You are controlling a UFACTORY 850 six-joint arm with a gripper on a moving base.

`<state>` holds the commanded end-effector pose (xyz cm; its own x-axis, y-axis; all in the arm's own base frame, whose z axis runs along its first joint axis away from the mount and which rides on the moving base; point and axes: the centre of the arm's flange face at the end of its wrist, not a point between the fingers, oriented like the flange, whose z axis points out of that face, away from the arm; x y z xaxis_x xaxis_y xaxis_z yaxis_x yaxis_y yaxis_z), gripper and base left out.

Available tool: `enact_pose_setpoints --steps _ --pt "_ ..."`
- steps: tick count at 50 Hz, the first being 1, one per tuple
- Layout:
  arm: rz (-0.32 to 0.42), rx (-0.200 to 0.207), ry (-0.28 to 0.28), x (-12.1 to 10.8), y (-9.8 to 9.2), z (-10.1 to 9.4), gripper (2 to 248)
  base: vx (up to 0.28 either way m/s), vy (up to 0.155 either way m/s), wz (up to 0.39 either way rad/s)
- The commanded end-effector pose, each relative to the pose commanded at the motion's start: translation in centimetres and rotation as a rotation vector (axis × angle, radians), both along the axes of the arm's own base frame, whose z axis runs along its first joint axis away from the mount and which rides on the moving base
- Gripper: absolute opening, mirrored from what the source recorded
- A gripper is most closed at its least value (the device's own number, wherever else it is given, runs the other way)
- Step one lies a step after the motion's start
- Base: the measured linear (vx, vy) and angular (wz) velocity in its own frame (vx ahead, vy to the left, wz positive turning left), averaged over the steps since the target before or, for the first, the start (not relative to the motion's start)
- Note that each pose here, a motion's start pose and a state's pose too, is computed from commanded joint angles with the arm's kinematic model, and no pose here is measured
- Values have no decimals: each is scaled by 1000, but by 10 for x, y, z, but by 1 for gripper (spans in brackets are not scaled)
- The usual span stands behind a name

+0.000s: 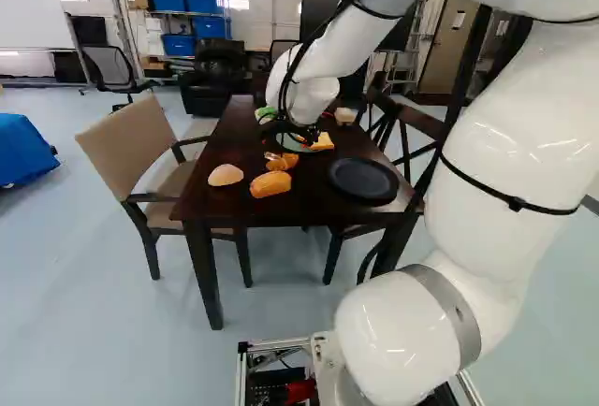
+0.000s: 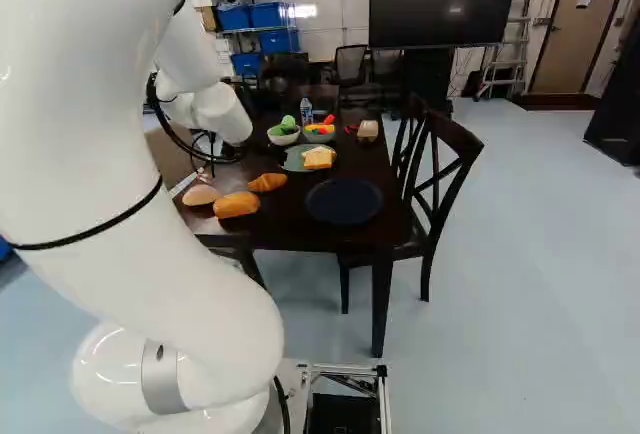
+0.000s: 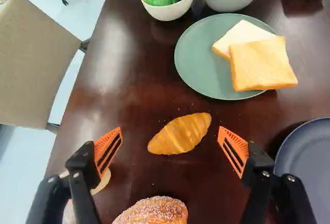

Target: Move the croissant to the empty plate

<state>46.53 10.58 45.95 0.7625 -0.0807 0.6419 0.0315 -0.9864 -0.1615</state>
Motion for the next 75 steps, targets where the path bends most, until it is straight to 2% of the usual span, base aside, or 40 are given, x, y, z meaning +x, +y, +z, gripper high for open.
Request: enact_pose_setpoints --steps 15,33,50,58,75 --pt "-8 -1 54 9 -5 -3 247 0 0 0" --pt "-19 0 123 31 -11 -7 247 0 0 0" --pt "-14 3 194 54 -9 -12 247 0 0 0" --pt "-58 35 236 64 -8 -14 247 0 0 0" --pt "-198 128 330 84 -7 -18 247 0 0 0"
